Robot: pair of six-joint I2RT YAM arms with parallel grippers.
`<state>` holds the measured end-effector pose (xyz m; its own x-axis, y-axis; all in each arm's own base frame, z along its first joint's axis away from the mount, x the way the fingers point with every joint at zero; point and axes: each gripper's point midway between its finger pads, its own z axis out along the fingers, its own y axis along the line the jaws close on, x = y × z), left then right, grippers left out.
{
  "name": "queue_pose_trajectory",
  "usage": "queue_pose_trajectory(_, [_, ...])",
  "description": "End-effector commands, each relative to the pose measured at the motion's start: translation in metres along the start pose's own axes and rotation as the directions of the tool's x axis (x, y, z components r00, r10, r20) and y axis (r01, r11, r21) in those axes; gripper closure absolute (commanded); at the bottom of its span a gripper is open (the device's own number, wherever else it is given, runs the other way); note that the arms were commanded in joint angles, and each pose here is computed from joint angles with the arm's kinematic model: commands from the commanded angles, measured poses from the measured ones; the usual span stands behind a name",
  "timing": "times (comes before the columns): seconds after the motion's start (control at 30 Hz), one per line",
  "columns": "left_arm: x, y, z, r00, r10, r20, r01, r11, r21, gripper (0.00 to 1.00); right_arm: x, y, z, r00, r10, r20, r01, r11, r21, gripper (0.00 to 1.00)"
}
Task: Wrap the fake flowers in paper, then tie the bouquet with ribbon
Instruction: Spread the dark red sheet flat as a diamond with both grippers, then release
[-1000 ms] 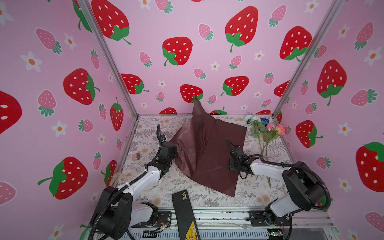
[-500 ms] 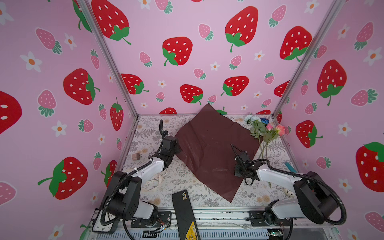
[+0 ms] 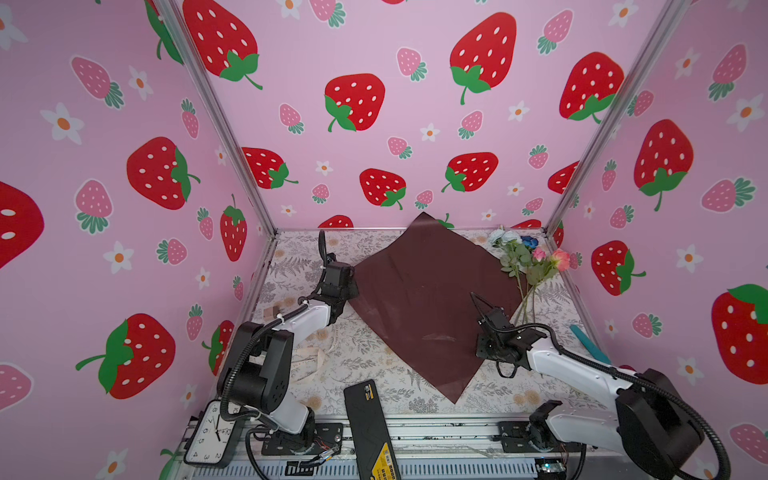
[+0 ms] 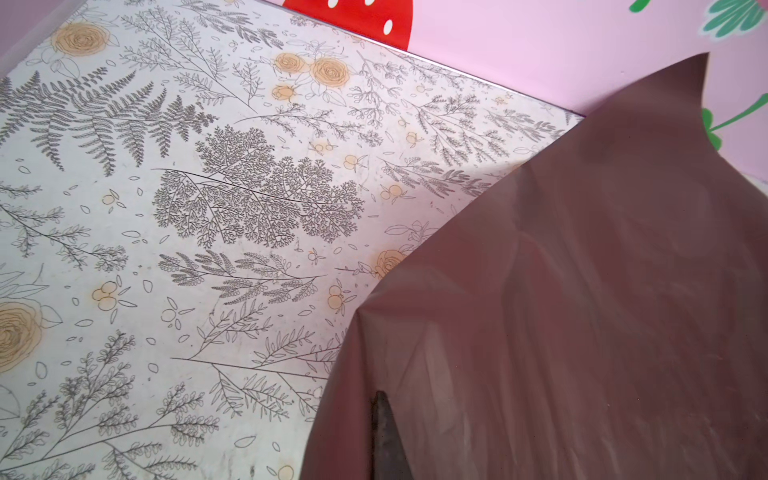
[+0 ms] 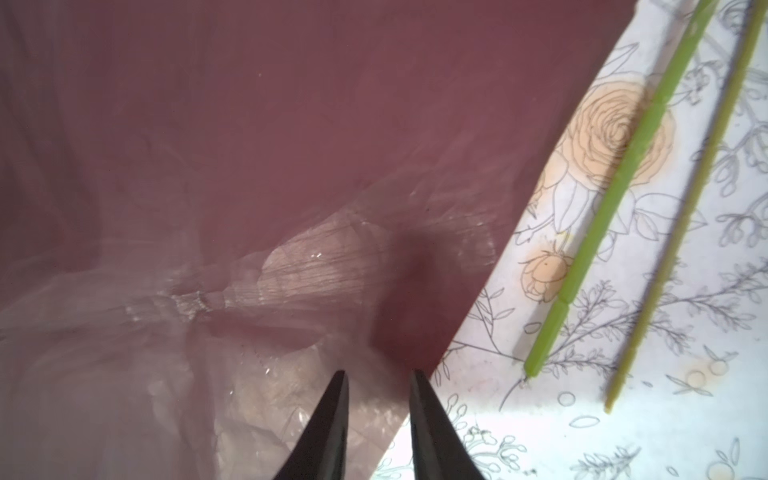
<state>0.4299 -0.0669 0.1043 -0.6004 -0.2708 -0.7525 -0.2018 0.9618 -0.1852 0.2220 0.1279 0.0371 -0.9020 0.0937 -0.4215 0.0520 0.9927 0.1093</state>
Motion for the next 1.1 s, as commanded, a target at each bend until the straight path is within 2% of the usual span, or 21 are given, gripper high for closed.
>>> queue_pose_trajectory(0.0, [-0.014, -0.001, 0.006, 1.0, 0.008, 0.001, -0.008, 1.0, 0.008, 1.0, -0.007, 0.003, -0.011, 1.0, 0.016, 0.015, -0.016, 1.0, -0.015, 0.68])
queue_pose_trajectory(0.23, [-0.013, 0.012, 0.032, 0.996, 0.049, -0.076, -0.05, 0.999, -0.003, 1.0, -0.049, 0.009, -0.035, 0.992, 0.006, 0.127, -0.003, 1.0, -0.026, 0.56])
queue_pose_trajectory(0.33, [-0.012, 0.014, 0.047, 0.99, 0.01, -0.141, -0.004, 0.999, 0.042, 1.0, -0.067, 0.002, -0.041, 0.986, 0.022, 0.168, -0.021, 1.0, -0.008, 0.52])
queue_pose_trajectory(0.47, [0.0, 0.018, 0.054, 0.953, -0.056, -0.299, 0.074, 0.996, 0.05, 1.0, -0.085, -0.01, -0.045, 0.976, 0.028, 0.217, -0.033, 0.999, 0.02, 0.5])
queue_pose_trajectory(0.53, [0.006, 0.015, 0.051, 0.945, -0.073, -0.32, 0.101, 0.992, 0.072, 1.0, -0.098, -0.008, -0.044, 0.967, 0.019, 0.256, -0.019, 1.0, -0.002, 0.49])
queue_pose_trajectory(0.67, [0.006, 0.011, 0.047, 0.945, -0.089, -0.315, 0.125, 0.987, 0.098, 1.0, -0.124, 0.015, -0.033, 0.951, -0.065, 0.304, 0.086, 0.995, -0.056, 0.49])
queue_pose_trajectory(0.8, [0.007, 0.01, 0.048, 0.942, -0.089, -0.325, 0.127, 0.987, 0.097, 1.0, -0.146, 0.029, -0.01, 0.939, -0.169, 0.298, 0.18, 0.984, -0.009, 0.49])
queue_pose_trajectory(0.93, [0.009, 0.006, 0.047, 0.937, -0.087, -0.339, 0.134, 0.984, 0.119, 1.0, -0.161, 0.036, 0.022, 0.939, -0.236, 0.252, 0.228, 0.972, 0.059, 0.49])
queue_pose_trajectory(1.07, [0.012, 0.008, 0.045, 0.933, -0.084, -0.35, 0.13, 0.985, 0.11, 1.0, -0.16, 0.04, 0.05, 0.945, -0.263, 0.194, 0.252, 0.965, 0.076, 0.49])
